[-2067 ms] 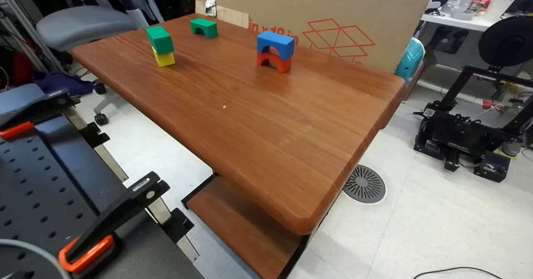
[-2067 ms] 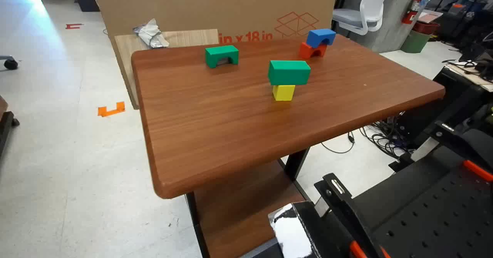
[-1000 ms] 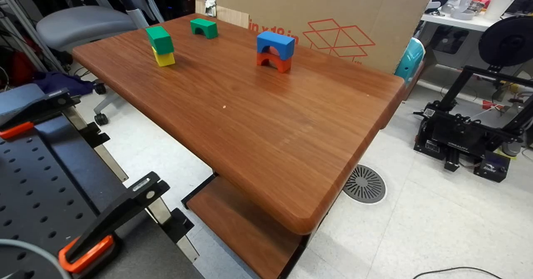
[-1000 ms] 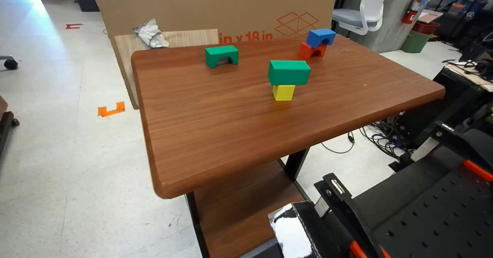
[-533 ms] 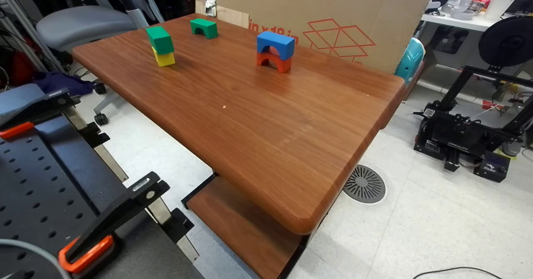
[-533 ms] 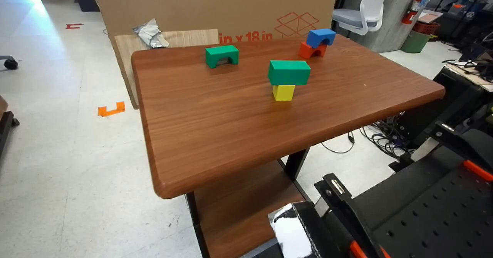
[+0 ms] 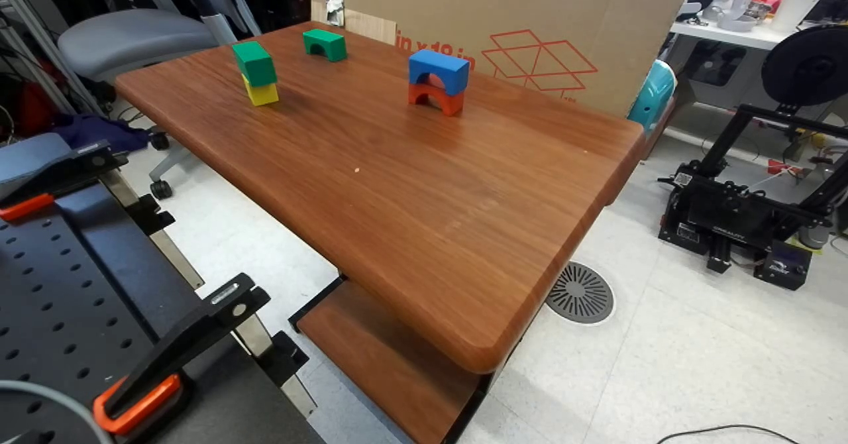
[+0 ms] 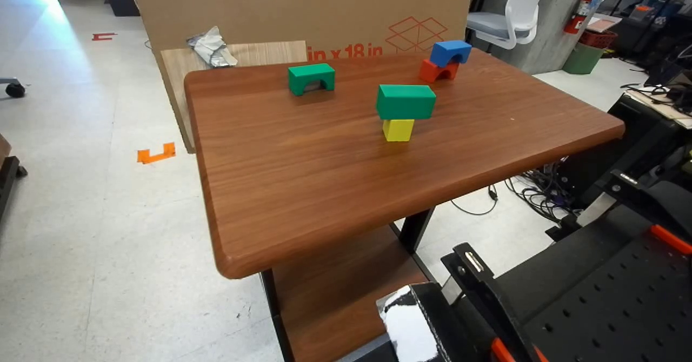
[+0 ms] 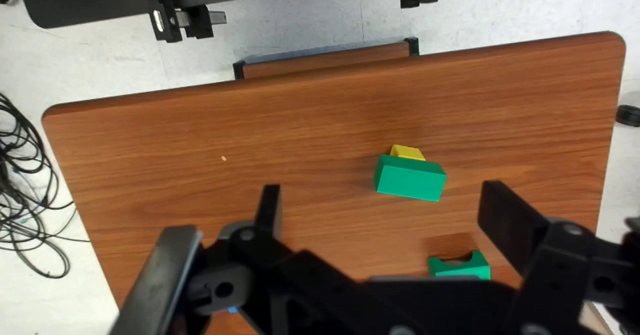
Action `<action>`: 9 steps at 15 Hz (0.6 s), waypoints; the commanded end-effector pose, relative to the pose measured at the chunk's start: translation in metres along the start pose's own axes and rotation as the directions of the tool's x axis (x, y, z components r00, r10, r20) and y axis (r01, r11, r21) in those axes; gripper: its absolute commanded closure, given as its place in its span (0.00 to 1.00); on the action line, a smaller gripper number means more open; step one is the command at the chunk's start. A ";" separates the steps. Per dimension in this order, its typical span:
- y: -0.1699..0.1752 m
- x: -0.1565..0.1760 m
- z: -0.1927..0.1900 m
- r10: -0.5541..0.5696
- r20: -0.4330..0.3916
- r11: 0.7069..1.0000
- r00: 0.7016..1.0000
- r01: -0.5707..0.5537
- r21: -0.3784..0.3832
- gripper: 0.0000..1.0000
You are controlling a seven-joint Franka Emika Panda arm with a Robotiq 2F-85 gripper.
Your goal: Put the green block on the table
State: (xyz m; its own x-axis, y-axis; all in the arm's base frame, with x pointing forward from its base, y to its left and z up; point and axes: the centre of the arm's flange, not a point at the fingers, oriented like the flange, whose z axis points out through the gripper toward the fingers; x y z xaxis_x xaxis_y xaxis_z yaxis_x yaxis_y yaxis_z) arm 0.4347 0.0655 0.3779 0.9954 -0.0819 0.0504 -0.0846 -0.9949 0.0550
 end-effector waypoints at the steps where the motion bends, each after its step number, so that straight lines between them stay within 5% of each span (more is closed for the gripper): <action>1: -0.002 0.036 0.039 -0.022 -0.003 0.998 1.000 0.022 0.056 0.00; 9: -0.014 0.070 0.096 0.000 0.015 0.996 1.000 -0.001 0.089 0.00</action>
State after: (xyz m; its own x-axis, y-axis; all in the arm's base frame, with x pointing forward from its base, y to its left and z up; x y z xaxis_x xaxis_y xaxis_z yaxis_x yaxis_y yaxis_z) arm 0.4871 0.0630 0.2987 0.9966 -0.0779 0.0286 -0.0778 -0.9970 -0.0034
